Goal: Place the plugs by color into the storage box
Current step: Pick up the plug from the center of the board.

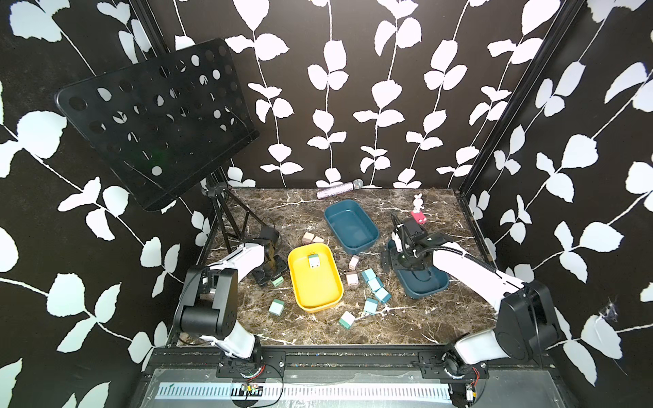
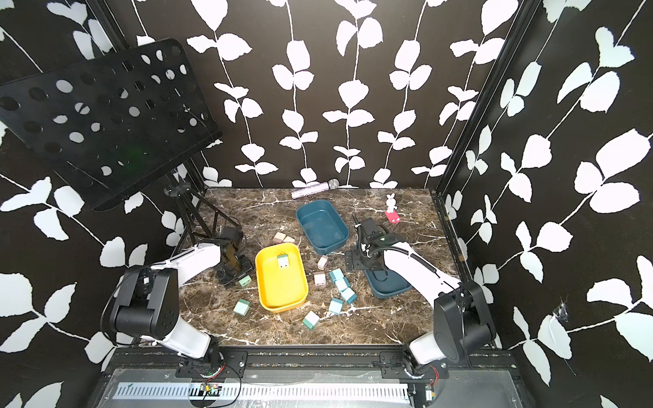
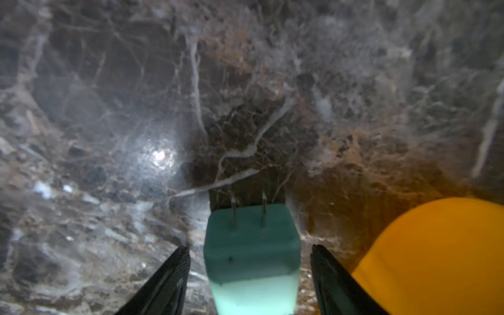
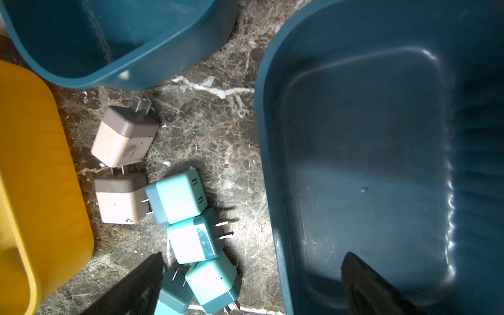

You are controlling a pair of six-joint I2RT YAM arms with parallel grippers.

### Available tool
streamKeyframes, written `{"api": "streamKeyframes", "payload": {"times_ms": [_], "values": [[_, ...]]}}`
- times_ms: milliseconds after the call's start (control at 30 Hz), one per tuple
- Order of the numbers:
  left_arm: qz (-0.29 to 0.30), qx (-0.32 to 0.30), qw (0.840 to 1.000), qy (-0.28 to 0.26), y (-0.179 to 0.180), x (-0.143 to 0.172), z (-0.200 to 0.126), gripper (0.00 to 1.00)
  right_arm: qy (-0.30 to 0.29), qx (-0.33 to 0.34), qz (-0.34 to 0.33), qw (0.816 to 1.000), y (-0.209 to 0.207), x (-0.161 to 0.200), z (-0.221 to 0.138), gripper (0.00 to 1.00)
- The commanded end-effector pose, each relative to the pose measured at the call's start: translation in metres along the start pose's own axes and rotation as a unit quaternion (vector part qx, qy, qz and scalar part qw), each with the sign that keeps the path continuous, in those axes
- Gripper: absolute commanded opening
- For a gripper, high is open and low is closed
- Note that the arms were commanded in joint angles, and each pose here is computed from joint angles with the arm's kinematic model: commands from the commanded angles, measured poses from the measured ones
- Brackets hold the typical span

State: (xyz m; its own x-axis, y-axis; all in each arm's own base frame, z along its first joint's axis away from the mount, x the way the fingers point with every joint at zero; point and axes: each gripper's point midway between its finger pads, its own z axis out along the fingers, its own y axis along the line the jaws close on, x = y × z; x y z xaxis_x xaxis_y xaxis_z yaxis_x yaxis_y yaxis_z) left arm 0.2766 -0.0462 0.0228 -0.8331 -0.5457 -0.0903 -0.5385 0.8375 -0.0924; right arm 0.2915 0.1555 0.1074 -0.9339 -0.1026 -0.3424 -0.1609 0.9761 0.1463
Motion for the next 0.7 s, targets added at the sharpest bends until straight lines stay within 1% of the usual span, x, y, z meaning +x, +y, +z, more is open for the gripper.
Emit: {"api": "streamKeyframes", "payload": {"times_ms": [0,100,167,267,333,533,667], "values": [[0.006,-0.005,1.000,-0.006,0.000,-0.005,0.002,0.66,-0.012,0.003,0.004,1.000,0.000,-0.002,-0.011,0.99],[0.006,-0.001,1.000,-0.003,-0.001,-0.004,0.006,0.60,-0.028,0.011,0.003,1.000,-0.003,-0.008,-0.024,0.99],[0.009,-0.002,1.000,-0.003,-0.001,-0.004,0.006,0.53,-0.046,0.012,0.003,0.999,-0.003,-0.015,-0.037,0.99],[0.016,-0.007,1.000,-0.005,0.001,-0.005,0.004,0.48,-0.071,0.011,0.001,0.997,-0.002,-0.025,-0.054,0.99],[0.023,-0.010,1.000,-0.007,0.002,-0.006,0.001,0.44,-0.073,0.010,0.002,0.997,-0.002,-0.027,-0.056,0.99],[0.037,-0.010,0.999,-0.018,0.002,-0.008,-0.018,0.41,-0.054,0.004,0.010,0.998,-0.003,-0.018,-0.044,0.99],[0.042,-0.001,0.999,-0.032,0.000,-0.013,-0.039,0.39,-0.072,0.013,0.024,0.997,-0.012,-0.022,-0.053,0.99]]}}
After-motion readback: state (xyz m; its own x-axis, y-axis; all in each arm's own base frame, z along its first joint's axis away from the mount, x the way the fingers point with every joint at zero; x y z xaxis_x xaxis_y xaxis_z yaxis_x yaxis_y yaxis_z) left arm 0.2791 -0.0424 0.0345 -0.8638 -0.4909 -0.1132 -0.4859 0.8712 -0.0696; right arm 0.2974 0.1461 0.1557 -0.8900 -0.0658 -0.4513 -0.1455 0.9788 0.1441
